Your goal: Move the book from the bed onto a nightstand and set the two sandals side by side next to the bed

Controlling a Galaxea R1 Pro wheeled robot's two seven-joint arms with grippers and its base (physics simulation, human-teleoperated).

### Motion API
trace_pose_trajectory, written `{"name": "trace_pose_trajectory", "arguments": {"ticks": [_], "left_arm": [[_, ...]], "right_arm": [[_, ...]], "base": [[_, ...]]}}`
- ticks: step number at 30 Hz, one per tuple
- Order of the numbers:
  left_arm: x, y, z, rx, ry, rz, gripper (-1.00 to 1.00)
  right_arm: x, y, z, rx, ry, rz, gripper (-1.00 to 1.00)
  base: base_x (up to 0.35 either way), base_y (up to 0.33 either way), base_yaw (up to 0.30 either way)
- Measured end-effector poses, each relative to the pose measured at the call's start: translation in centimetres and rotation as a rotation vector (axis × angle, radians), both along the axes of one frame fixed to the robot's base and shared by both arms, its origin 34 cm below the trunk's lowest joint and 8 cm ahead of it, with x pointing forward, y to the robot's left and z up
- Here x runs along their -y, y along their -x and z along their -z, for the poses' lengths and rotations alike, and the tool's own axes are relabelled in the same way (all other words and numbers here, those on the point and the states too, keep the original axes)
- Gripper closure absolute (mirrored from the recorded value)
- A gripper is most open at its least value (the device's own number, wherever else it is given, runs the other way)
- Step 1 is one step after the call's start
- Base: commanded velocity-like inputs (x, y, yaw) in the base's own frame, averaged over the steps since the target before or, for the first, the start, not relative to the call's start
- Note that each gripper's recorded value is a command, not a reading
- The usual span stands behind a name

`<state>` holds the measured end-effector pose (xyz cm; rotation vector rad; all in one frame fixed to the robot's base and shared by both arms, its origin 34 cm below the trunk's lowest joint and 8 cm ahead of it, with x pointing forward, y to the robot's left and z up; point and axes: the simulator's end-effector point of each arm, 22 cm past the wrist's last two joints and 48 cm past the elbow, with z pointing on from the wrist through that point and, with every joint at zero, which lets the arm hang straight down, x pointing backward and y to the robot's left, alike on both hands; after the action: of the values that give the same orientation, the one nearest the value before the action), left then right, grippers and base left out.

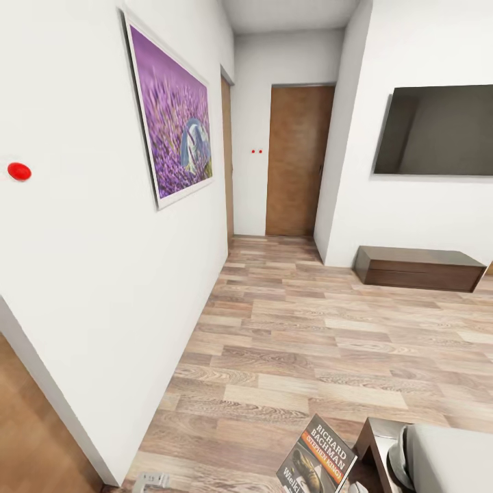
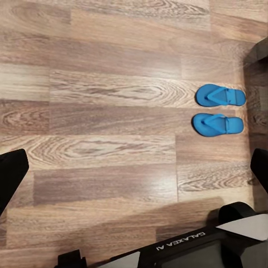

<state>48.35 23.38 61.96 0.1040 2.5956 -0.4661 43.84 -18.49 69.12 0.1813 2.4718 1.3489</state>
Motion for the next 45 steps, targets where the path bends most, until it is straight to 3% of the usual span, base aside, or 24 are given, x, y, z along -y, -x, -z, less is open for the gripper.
{"name": "trace_pose_trajectory", "arguments": {"ticks": [24, 33, 45], "left_arm": [[0.0, -0.01, -0.01, 0.0, 0.001, -0.002, -1.0], [-0.03, 0.01, 0.0, 0.0, 0.0, -0.002, -1.0], [-0.14, -0.01, 0.0, 0.001, -0.004, -0.005, -1.0]], "right_arm": [[0.02, 0.03, 0.03, 0.002, 0.002, 0.0, 1.0], [0.57, 0.18, 0.44, 0.067, 0.035, 0.0, 1.0], [0.6, 0.27, 0.47, 0.068, 0.037, -0.001, 1.0]], "base": [[0.075, 0.104, 0.0], [0.017, 0.01, 0.0], [0.264, 0.102, 0.0]]}}
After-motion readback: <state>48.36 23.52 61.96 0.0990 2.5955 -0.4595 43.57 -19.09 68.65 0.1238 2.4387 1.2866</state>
